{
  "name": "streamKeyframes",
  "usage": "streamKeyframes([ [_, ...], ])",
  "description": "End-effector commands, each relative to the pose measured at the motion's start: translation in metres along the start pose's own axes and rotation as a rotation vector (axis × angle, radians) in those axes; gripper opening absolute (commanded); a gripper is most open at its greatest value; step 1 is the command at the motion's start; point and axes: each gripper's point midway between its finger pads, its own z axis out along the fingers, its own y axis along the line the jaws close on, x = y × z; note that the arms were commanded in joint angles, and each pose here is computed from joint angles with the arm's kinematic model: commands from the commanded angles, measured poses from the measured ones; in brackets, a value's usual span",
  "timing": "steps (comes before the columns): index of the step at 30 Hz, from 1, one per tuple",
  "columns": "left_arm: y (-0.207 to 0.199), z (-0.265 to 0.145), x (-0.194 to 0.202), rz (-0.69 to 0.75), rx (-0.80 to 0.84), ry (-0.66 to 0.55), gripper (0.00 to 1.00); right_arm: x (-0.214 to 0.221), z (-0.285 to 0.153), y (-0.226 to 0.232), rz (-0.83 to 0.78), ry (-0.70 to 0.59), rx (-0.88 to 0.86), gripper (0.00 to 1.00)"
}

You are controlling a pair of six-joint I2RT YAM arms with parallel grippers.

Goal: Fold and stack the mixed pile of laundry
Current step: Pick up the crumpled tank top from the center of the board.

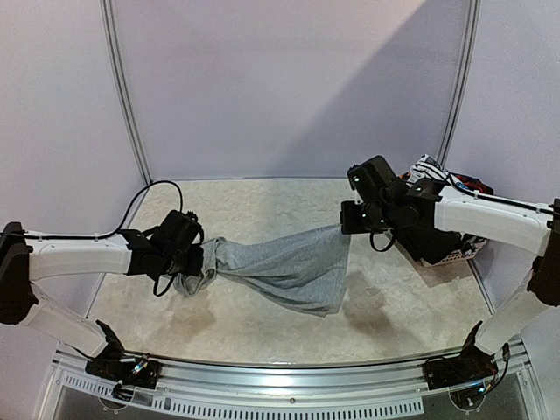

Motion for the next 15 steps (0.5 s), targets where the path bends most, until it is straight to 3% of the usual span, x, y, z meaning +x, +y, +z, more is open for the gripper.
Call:
streamKeyframes([
  [1, -0.004, 0.015, 0.004, -0.024, 0.032, -0.005, 0.18, 0.0, -0.009, -0.018, -0.06, 0.005, 0.092, 0.0],
  [3, -0.002, 0.018, 0.005, -0.027, 0.02, -0.009, 0.0, -0.012, -0.017, -0.02, -0.062, -0.021, 0.104, 0.0],
  [10, 0.053, -0.002, -0.002, -0.145, -0.173, -0.114, 0.0, -0.052, -0.058, -0.04, -0.036, -0.142, 0.169, 0.0],
  [15, 0.084, -0.013, 0.005, -0.25, -0.241, -0.142, 0.0, -0.028, -0.058, -0.048, -0.014, -0.134, 0.129, 0.0],
])
